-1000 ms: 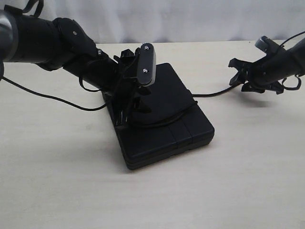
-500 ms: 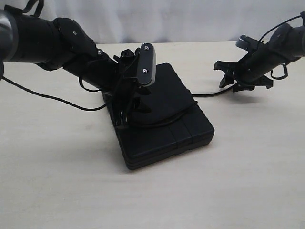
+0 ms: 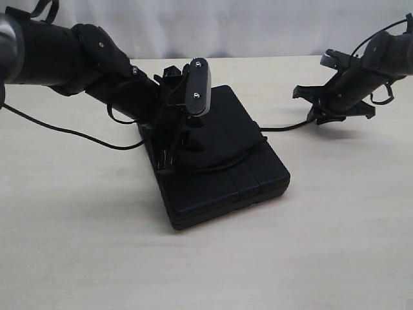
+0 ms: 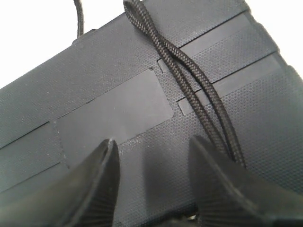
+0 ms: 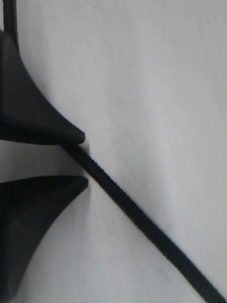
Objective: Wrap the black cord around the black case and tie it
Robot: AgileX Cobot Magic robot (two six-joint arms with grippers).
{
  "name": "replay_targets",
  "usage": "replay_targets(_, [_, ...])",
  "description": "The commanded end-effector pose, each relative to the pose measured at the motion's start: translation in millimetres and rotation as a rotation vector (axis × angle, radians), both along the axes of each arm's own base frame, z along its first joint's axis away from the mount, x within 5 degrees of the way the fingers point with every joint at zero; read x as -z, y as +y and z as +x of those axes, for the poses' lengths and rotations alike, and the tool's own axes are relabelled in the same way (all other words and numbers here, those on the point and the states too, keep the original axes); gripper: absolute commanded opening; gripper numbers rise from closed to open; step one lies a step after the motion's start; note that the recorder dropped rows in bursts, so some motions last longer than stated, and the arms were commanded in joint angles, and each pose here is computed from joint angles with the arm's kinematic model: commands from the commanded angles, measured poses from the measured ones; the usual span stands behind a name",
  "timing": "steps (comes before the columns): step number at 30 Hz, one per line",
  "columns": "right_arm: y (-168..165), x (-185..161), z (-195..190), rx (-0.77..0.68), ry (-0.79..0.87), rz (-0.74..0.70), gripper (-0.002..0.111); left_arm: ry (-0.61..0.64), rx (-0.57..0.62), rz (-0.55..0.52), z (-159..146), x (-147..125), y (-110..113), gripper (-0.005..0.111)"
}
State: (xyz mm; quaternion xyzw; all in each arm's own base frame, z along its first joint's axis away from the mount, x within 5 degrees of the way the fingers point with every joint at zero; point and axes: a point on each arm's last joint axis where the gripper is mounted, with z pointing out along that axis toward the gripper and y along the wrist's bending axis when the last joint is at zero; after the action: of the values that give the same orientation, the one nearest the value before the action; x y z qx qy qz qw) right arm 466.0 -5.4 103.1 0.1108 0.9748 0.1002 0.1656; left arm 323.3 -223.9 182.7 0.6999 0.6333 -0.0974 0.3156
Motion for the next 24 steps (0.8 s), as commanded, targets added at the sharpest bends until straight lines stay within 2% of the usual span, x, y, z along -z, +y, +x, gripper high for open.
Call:
replay_targets(1, [3.8, 21.7, -6.9, -0.052, 0.074, 0.023, 0.023, -0.001, -0.001, -0.006, 0.3, -1.5, -1.4, 0.044])
replay_targets(6, [7.2, 10.6, -5.4, -0.009, 0.048, 0.076, 0.023, -0.004, -0.003, -0.006, 0.6, -1.6, -1.3, 0.044])
replay_targets(10, [8.4, 15.7, -6.3, -0.010, 0.039, 0.089, 0.040, -0.003, -0.005, -0.007, 0.6, -1.6, -1.3, 0.044])
replay_targets(13, [8.4, 21.5, -7.1, -0.012, 0.055, 0.089, 0.040, -0.003, -0.005, -0.007, 0.6, -1.6, -1.3, 0.044])
replay_targets(18, [9.0, 42.8, -10.6, -0.034, 0.109, 0.089, 0.031, -0.002, -0.006, -0.007, 0.6, -1.6, -1.3, 0.044])
replay_targets(24, [11.9, 47.2, -11.9, -0.137, 0.103, 0.073, 0.004, -0.002, -0.006, -0.007, 0.6, -1.6, -1.3, 0.044])
